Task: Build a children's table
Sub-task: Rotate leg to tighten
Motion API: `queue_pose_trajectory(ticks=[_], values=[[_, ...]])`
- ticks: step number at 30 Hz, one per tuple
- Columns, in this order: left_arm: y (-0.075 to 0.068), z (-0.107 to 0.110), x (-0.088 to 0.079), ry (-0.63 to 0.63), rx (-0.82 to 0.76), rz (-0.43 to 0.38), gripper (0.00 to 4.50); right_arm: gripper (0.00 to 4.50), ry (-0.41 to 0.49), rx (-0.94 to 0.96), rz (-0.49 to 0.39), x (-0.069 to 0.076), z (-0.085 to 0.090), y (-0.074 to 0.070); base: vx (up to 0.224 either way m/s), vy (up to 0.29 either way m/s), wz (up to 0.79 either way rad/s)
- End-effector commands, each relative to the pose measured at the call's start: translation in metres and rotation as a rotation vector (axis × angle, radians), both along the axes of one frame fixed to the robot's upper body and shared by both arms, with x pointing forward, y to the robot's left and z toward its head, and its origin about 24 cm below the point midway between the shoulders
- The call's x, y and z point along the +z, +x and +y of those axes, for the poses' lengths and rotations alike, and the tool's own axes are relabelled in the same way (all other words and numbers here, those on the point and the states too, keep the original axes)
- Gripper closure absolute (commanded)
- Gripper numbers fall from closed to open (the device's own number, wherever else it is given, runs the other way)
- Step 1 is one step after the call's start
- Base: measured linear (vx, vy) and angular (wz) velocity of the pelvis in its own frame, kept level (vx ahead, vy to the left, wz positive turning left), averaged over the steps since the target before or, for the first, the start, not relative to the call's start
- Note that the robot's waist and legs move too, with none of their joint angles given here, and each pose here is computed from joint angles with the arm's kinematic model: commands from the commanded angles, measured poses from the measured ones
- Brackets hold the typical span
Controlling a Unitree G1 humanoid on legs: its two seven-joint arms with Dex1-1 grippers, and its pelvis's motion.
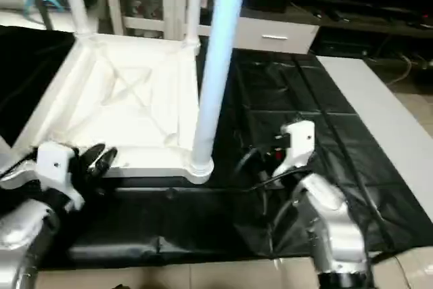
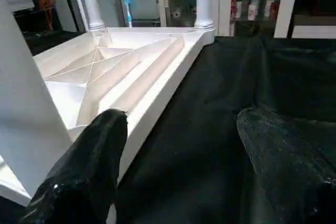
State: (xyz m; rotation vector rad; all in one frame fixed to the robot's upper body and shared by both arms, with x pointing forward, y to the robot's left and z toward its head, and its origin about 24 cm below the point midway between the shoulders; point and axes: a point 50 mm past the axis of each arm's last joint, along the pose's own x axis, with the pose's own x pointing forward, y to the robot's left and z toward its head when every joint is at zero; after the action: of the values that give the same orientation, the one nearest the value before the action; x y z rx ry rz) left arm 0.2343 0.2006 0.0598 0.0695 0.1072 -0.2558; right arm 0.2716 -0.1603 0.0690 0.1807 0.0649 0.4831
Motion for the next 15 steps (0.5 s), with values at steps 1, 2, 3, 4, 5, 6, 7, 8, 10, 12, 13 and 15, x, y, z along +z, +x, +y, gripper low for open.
queue_pose_trajectory(ticks=[1,2,3,4,5,6,7,8,10,12,13,15], values=[[0.003,-0.003,0.007,-0.006,0.017,-0.045,3.06,0.85,-0.017,0.001,0.008,0.002,0.004,0.000,0.000,0.000,0.00],[0.004,-0.003,0.007,-0.006,0.018,-0.046,3.06,0.85,-0.016,0.002,0.009,0.002,0.004,0.000,0.000,0.000,0.00],[0.006,-0.002,0.009,-0.016,0.026,-0.060,3.06,0.85,-0.014,0.005,0.015,0.002,0.007,-0.001,0.000,0.000,0.00],[0.007,-0.002,0.009,-0.018,0.029,-0.064,3.06,0.85,-0.014,0.004,0.017,0.002,0.007,-0.001,0.000,0.000,0.00],[0.007,-0.002,0.008,-0.017,0.037,-0.071,3.06,0.85,-0.019,0.001,0.020,0.001,0.009,-0.001,0.000,0.000,0.00],[0.007,-0.002,0.008,-0.017,0.038,-0.072,3.06,0.85,-0.020,0.001,0.021,0.001,0.010,-0.002,0.000,0.000,0.00],[0.007,-0.003,0.009,-0.003,0.044,-0.081,3.06,0.85,-0.028,0.001,0.025,0.001,0.011,-0.002,0.000,0.000,0.00],[0.007,-0.004,0.009,-0.002,0.047,-0.082,3.06,0.85,-0.032,0.000,0.024,0.001,0.012,-0.002,0.000,0.000,0.00],[0.006,-0.005,0.008,-0.001,0.057,-0.082,3.06,0.85,-0.063,-0.003,0.019,0.000,0.014,-0.003,0.000,0.000,0.00],[0.006,-0.006,0.008,0.007,0.069,-0.088,3.06,0.85,-0.100,-0.002,0.024,-0.002,0.016,-0.006,0.000,0.000,0.00],[0.005,-0.007,0.007,0.000,0.072,-0.095,3.06,0.85,-0.113,-0.004,0.029,-0.004,0.017,-0.007,0.000,0.000,0.00],[0.004,-0.010,0.008,0.001,0.070,-0.112,3.06,0.85,-0.132,-0.001,0.010,-0.006,0.016,-0.009,0.000,0.000,0.00]])
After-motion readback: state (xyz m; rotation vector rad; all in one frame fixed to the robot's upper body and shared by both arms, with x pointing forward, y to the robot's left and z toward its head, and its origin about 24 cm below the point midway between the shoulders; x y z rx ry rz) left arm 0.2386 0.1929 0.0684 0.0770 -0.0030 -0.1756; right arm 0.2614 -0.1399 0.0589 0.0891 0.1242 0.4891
